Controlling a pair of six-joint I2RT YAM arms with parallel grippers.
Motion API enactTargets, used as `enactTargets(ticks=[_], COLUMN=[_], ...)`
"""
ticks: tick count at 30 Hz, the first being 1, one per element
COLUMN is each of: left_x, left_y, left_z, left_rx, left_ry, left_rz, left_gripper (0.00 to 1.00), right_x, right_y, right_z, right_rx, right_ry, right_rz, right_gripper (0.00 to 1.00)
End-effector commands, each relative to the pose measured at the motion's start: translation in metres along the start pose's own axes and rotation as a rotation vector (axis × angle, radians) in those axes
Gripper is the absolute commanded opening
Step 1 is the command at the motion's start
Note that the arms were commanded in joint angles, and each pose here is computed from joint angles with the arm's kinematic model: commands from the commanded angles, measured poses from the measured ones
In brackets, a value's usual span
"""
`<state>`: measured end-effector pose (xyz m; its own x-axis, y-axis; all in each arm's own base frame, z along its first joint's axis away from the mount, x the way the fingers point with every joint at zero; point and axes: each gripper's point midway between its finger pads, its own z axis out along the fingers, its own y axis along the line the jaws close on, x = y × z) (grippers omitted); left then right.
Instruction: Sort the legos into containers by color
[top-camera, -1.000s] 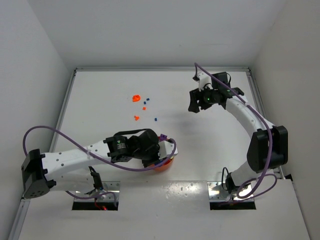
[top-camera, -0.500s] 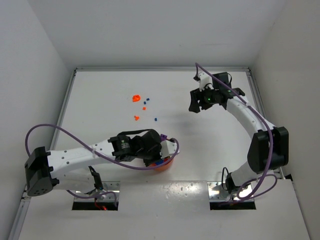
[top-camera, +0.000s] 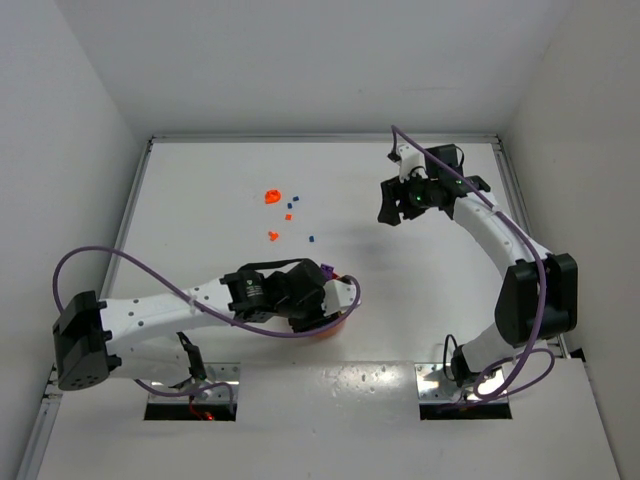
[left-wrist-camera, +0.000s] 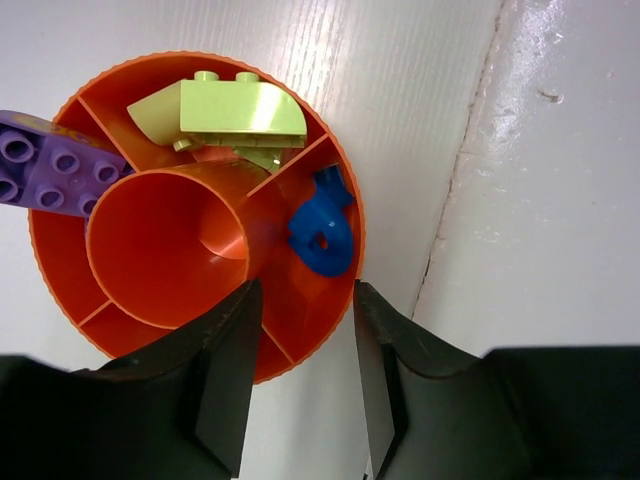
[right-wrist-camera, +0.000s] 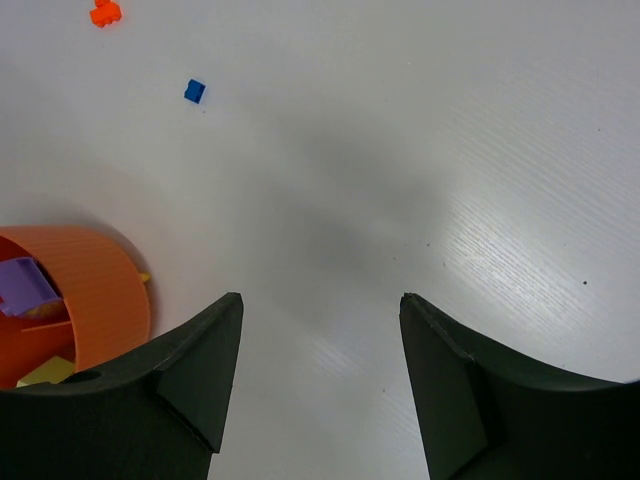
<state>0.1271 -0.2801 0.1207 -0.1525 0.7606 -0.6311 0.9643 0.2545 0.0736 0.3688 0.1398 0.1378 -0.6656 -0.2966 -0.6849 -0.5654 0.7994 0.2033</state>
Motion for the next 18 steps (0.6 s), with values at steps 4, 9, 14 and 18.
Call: enactTargets(ticks=[4,9,14,18], left_x=[-0.035,-0.081,-0.112,-0.131], left_y=[0.004,0.007,0.038,0.105], left_z=[-0.009,-0.052,-0.085,-0.116], left_rx=[-0.015,-0.042,-0.199,-0.418], left_ry=[-0.097,-0.331,-0.429,-0.490], left_rz=[0.017,0.012,-0.057,-0.229], left_gripper=[0.48,0.48,0.48,0.52], right_x=[-0.014,-0.013,-0.015,-0.032], right_y=[0.005,0.012,0.014,0.016], right_z=[-0.007,-0.008,0.000,0.012], right_rx=[-0.021,-0.057,-0.075,-0.120], right_ry=[-0.060,-0.066,-0.055,-0.053], right_rz=[-0.023,-0.024,-0.035,-0.051], right_gripper=[0.65,0.65,0.65,0.64])
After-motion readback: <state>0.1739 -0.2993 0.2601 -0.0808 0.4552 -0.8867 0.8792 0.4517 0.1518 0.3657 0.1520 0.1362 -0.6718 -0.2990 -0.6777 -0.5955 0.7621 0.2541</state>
